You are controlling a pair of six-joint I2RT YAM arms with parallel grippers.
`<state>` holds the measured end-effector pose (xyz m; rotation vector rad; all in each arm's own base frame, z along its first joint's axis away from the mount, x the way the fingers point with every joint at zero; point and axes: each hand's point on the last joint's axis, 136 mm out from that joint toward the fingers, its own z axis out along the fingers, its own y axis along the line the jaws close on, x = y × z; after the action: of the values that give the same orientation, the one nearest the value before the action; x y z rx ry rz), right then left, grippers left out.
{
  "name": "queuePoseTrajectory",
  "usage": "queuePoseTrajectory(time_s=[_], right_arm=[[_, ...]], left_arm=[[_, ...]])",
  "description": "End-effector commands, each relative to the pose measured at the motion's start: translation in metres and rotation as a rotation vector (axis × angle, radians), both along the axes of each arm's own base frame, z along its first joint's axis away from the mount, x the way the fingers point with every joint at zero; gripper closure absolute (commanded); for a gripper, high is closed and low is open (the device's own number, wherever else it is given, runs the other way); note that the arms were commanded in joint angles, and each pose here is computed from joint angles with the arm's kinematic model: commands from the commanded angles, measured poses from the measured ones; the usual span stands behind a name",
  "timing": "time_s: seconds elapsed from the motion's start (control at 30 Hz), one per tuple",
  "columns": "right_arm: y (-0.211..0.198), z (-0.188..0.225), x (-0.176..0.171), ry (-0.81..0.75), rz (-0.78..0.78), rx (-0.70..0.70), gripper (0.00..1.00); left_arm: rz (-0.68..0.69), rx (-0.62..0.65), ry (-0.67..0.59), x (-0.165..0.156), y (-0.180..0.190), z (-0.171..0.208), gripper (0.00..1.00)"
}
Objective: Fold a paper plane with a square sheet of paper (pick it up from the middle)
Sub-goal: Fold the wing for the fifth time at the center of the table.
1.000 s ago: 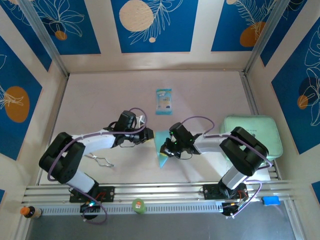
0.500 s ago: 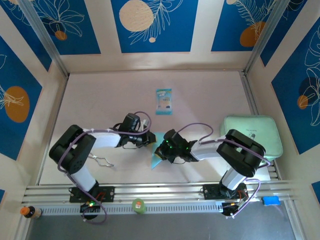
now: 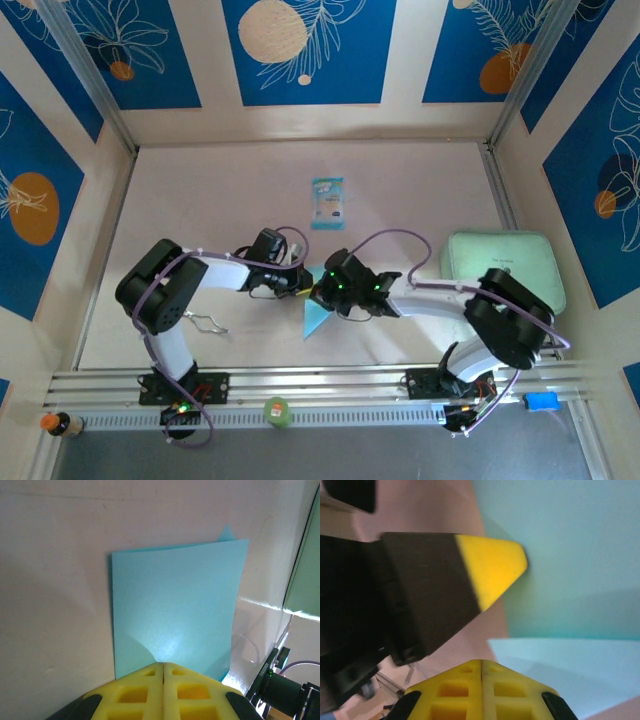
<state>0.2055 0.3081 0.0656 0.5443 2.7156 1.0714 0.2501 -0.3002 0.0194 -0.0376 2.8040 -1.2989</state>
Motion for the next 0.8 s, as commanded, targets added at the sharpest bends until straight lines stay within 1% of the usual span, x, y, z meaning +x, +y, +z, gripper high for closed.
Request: queuePoseTrajectory(time_s=[0.0, 0.07, 0.13, 0.3, 0.4, 0.6, 0.7, 0.77], right_arm=[[-0.038, -0.016, -0.002, 0.026, -0.007, -0.097, 0.95], [-0.053, -0.020, -0.001, 0.041, -0.028, -0.100, 0.91], [-0.065, -0.022, 0.001, 0.045, -0.029, -0.077, 0.81], [-0.076, -0.022, 0.007, 0.051, 0.010, -0.017, 0.68], [-0.073, -0.023, 0.010, 0.068, 0.048, 0.023, 0.66], [-0.067, -0.031, 0.011, 0.107, 0.074, 0.029, 0.66], [-0.062, -0.034, 0.009, 0.119, 0.099, 0.043, 0.67], [-0.060, -0.035, 0.008, 0.120, 0.106, 0.053, 0.70]], left_arm=[[-0.028, 0.076, 0.058, -0.019, 0.011, -0.022, 0.92], [-0.036, 0.075, 0.057, -0.018, 0.010, -0.021, 0.93], [-0.042, 0.077, 0.053, -0.016, 0.008, -0.018, 0.92], [-0.048, 0.081, 0.040, -0.013, 0.007, -0.013, 0.93], [-0.043, 0.081, 0.042, -0.013, 0.007, -0.014, 0.93], [-0.037, 0.075, 0.042, -0.011, 0.006, -0.012, 0.93], [-0.038, 0.073, 0.042, -0.011, 0.006, -0.011, 0.93], [-0.037, 0.074, 0.045, -0.012, 0.006, -0.012, 0.93]])
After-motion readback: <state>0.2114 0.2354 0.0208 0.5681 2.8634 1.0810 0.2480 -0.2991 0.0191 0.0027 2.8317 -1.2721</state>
